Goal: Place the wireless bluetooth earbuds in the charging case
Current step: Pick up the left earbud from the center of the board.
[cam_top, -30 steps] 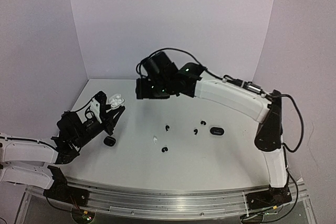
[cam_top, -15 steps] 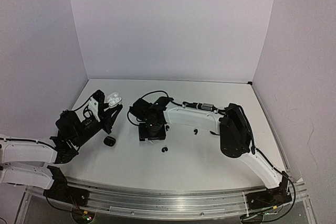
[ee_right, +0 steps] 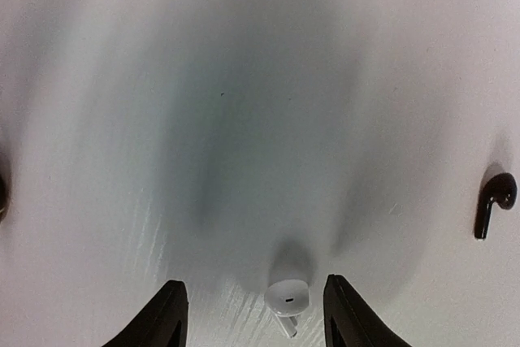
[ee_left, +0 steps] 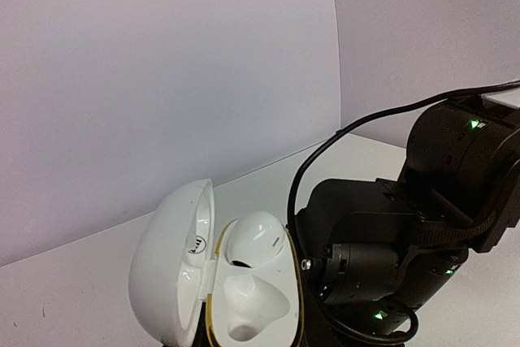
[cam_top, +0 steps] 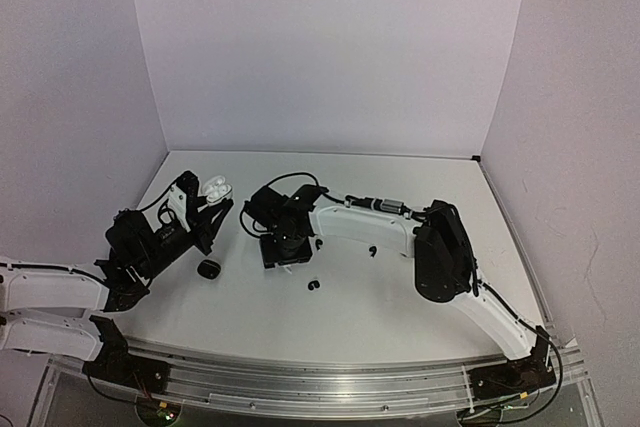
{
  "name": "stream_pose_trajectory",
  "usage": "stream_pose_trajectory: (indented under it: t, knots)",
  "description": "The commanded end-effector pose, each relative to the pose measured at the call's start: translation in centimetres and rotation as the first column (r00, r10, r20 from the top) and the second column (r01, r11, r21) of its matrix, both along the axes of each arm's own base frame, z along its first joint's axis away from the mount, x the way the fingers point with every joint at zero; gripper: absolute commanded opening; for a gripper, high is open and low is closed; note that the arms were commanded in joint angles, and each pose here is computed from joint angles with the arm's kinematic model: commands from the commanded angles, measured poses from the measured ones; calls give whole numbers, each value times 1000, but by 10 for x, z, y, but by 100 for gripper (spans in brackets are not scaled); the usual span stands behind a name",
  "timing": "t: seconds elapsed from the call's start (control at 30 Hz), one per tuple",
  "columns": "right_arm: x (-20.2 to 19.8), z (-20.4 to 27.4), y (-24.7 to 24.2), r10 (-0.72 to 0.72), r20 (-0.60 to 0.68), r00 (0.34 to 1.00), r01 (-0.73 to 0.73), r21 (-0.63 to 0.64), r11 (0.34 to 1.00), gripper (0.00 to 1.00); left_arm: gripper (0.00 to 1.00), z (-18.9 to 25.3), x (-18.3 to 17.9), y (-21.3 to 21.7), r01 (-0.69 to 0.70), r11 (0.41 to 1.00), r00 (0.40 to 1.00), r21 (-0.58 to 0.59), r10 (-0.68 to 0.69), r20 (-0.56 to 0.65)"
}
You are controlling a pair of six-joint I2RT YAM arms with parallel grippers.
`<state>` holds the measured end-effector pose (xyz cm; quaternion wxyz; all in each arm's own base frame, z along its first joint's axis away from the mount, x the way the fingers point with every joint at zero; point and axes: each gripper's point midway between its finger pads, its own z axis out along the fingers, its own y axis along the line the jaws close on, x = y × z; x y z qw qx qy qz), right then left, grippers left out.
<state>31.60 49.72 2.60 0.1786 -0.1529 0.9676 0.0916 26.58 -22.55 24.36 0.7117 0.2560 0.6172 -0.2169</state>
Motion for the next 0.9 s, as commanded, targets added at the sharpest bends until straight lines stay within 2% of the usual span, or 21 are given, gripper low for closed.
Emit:
stream_pose_trajectory:
  t: [0.0, 0.17, 0.3, 0.6, 0.87]
  knots:
    - [7, 5, -2, 205, 74, 976, -199, -77, 977, 56, 0, 7, 0, 1, 5, 1000, 1000, -20, -5, 6]
    - [11, 3, -13, 285, 73, 956, -274, -126, 953, 55, 0, 7, 0, 1, 9, 1000, 1000, -22, -8, 5]
    - [8, -5, -7, 349, 50, 936, -342, -113, 933, 47, 0, 7, 0, 1, 10, 1000, 1000, -22, -10, 4]
    - [3, -6, -9, 378, 24, 925, -374, -103, 922, 32, 0, 6, 0, 1, 13, 1000, 1000, -24, -13, -2]
    - [-6, -8, -20, 368, -16, 930, -367, -119, 923, 28, 0, 6, 1, 1, 13, 1000, 1000, -21, -13, -6]
